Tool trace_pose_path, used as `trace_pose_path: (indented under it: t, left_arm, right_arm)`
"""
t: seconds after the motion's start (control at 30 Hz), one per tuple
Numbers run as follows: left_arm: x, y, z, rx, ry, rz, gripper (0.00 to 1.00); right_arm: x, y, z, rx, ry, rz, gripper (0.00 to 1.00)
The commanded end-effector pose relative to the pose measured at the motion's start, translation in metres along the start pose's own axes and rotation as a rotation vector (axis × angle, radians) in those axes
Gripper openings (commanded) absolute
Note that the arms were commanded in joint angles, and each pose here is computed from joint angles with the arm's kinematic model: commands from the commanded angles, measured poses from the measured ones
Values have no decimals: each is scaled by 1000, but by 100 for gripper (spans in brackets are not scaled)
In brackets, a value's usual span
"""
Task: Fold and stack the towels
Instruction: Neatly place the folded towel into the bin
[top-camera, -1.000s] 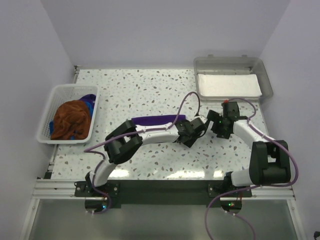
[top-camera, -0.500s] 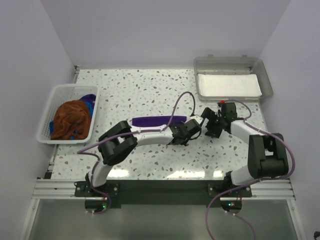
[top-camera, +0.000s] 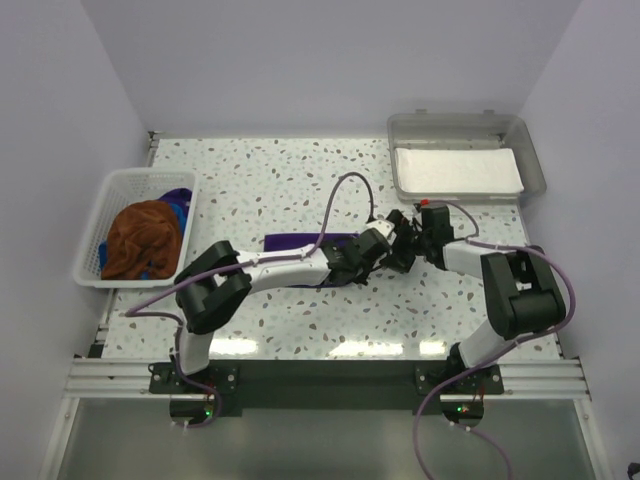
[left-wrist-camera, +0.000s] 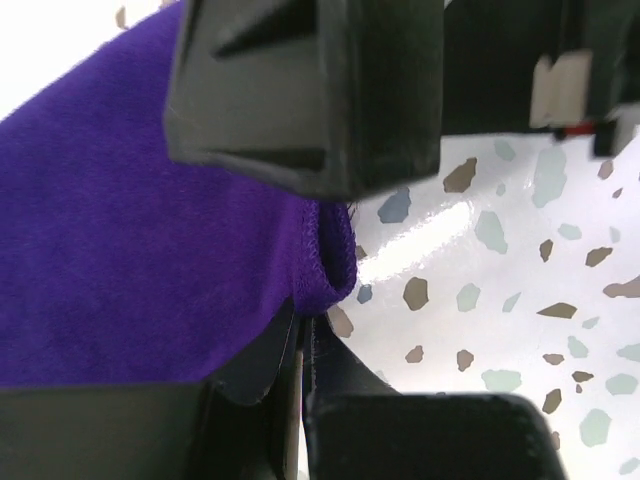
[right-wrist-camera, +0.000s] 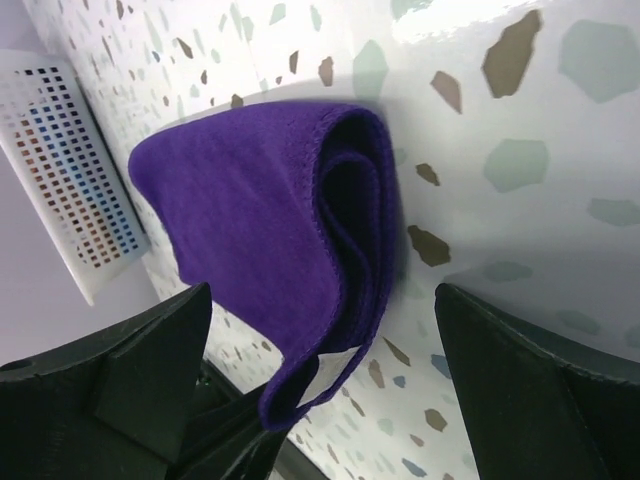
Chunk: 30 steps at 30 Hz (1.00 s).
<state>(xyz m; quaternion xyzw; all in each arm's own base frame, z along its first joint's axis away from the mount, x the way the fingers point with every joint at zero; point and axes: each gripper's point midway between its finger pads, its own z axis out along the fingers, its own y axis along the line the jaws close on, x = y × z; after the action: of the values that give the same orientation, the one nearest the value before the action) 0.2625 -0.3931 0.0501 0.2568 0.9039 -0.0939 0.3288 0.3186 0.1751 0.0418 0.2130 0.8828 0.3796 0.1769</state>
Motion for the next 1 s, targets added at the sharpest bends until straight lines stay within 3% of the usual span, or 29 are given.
trace_pose_path:
  t: [0.0,0.17,0.43,0.57,0.63,0.67,0.7,0.73,0.77,0.8,0.83,0.9,0.93,0.97]
  left_arm:
    - [-37,0,-21,48,-114,-88,0]
    - [-37,-4,-21,66,-111,-89,0]
    - [-34,-10,-11,80,-100,-117,0]
    - [-34,-16,-9,104,-95,-119,0]
    - [-32,-18,-8,110,-89,-124,0]
    - [-32,-18,-8,112,-89,-127,0]
    - [-30,-17,-9,112,-86,-131,2]
    - [-26,-16,-9,109,-80,-146,13]
    - [-27,-16,-11,113,-90,-153,19]
    - [-28,-15,-13,112,-95,-158,25]
    - [-31,-13,-18,112,-107,-167,37]
    - [-38,-10,-24,112,-136,-176,53]
    - [-44,-5,-30,114,-156,-187,67]
    - [-48,-1,-34,115,-167,-196,73]
  right_arm:
    - [34,-38,14,122,67,96,99]
    - [43,-43,25,130,91,121,97]
    - [45,-39,37,129,121,98,87]
    - [45,-38,45,128,143,80,74]
    - [40,-38,46,141,135,46,61]
    - [40,-41,45,158,140,40,46]
    - [37,-42,44,173,132,10,39]
    - [34,-40,43,176,126,-8,30]
    - [28,-34,43,171,115,-27,14]
    - [25,-36,42,191,110,-56,8]
    - [17,-28,40,187,99,-79,3]
    - [12,-27,36,214,100,-123,0]
    - [2,-18,36,209,77,-149,0]
    - [-3,-14,34,211,68,-168,0]
